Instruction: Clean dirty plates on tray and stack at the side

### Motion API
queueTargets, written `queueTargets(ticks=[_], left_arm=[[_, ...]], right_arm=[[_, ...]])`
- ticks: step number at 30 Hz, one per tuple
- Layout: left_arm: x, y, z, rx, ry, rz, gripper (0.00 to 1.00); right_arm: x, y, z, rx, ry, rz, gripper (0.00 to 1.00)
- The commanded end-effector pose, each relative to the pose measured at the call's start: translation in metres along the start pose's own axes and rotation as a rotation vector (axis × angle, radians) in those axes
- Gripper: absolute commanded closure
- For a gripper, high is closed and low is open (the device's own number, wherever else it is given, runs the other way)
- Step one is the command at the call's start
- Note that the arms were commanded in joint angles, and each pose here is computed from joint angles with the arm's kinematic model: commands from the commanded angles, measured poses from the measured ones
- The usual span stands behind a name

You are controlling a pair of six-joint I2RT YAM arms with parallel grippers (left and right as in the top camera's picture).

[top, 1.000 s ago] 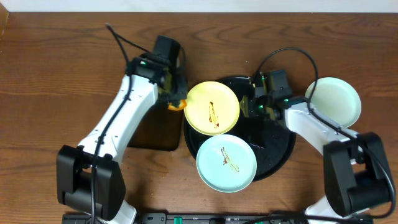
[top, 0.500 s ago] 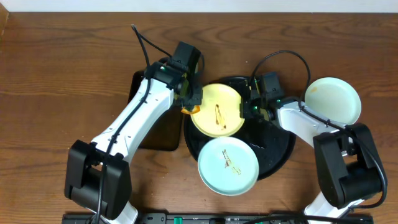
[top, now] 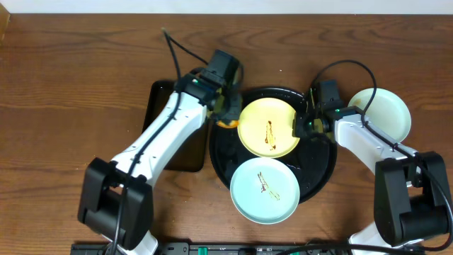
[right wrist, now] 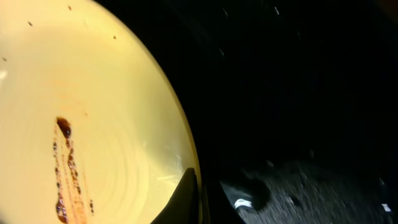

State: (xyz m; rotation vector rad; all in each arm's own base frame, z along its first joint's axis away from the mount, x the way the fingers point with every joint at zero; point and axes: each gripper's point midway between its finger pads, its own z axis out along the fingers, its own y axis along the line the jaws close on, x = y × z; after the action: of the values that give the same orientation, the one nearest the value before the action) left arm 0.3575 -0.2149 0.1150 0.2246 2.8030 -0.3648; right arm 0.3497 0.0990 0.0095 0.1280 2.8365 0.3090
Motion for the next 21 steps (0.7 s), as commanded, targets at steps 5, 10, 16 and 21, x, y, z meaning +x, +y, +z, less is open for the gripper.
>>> queueTargets(ticks=[5,10,16,21], left_arm=[[0.026,-0.067,0.031,0.151,0.073,0.119,0.92],[0.047,-0.097,0.054,0.169,0.110,0.173,0.92],[0.060,-0.115,0.082,0.177,0.134,0.153,0.92],[0.063,-0.114,0.098,0.168,0.151,0.097,0.92]], right_arm=[[-0.003,-0.014,-0.005,0.079,-0.018,0.007,0.99],[-0.002,-0.014,-0.005,0.080,-0.014,0.007,0.99],[-0.001,-0.014,-0.005,0.081,-0.011,0.007,0.99],[0.000,-0.015,-0.005,0.083,-0.006,0.008,0.99]])
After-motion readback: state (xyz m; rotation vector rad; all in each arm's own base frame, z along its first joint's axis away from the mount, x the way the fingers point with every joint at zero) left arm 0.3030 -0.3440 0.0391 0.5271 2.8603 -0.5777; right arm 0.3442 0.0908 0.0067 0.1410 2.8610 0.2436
